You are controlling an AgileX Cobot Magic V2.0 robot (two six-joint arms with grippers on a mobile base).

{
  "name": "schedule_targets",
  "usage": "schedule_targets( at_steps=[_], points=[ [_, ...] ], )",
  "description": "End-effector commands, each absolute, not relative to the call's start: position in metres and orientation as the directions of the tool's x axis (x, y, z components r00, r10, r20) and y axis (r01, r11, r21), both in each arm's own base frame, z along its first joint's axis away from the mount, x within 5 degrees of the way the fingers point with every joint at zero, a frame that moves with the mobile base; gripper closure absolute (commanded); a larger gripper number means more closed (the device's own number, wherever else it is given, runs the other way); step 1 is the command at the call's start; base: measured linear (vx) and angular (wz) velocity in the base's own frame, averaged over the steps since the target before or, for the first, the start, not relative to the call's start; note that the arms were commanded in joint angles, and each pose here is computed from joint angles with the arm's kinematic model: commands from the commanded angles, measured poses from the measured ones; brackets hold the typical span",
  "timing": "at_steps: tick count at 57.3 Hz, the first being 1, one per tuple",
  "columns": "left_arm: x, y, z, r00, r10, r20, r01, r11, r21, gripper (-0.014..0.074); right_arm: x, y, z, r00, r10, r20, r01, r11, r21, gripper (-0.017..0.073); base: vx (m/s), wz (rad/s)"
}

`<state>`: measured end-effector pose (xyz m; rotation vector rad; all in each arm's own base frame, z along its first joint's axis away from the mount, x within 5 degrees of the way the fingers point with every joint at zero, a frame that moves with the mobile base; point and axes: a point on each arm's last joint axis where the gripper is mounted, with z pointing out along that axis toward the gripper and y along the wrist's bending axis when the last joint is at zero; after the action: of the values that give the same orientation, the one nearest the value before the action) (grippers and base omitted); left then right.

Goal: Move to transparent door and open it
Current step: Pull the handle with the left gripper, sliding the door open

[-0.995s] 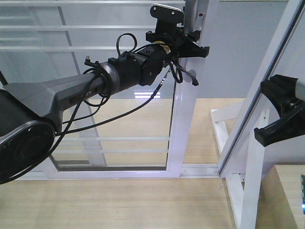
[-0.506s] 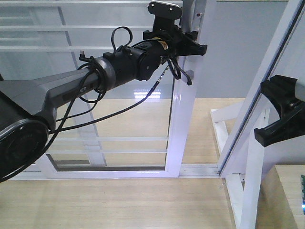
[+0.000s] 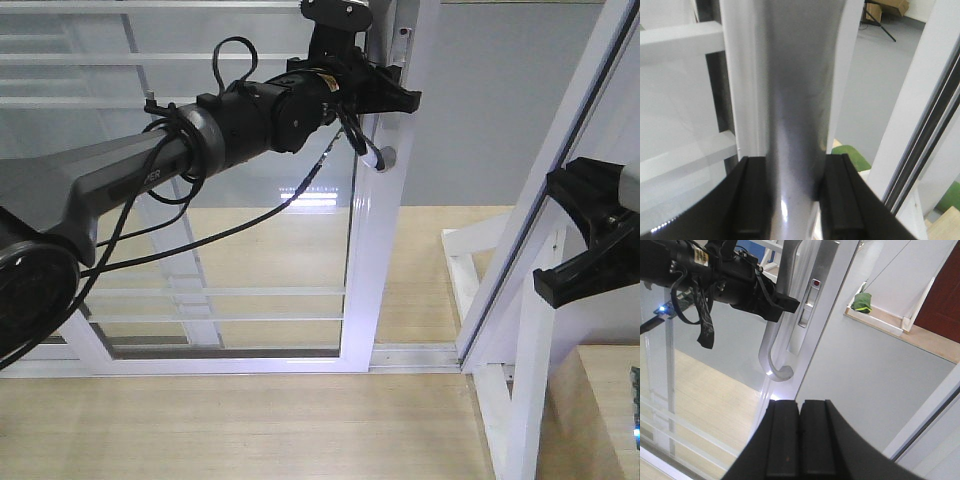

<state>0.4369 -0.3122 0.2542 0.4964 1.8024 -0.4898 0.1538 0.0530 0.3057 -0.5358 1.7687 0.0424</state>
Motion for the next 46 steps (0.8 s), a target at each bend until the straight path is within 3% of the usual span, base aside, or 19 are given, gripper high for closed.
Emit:
schedule_targets(
  at_steps=[1, 20, 46],
  points=[
    [0.430, -0.288, 0.349, 0.002, -0.090, -0.996, 0.536, 0.841, -0.075, 0.0594, 0.155, 0.053, 0.324, -0.061, -0.301, -0.952, -0.351, 0.899, -0.262, 0.0564, 0.00, 0.00],
    [0.426, -0.274, 0.370, 0.052, -0.046, -0.998, 0.523, 0.852, -0.012, 0.0594, 0.155, 0.053, 0.324, -0.061, -0.301, -0.952, -0.351, 0.899, -0.262, 0.0564, 0.00, 0.00],
    [0.429, -0.231, 0.402, 0.078, -0.023, -0.997, 0.465, 0.885, 0.016, 0.0594, 0.155, 0.053, 0.324, -0.061, -0.301, -0.952, -0.351, 0.899, -0.261, 0.0564, 0.00, 0.00]
  ],
)
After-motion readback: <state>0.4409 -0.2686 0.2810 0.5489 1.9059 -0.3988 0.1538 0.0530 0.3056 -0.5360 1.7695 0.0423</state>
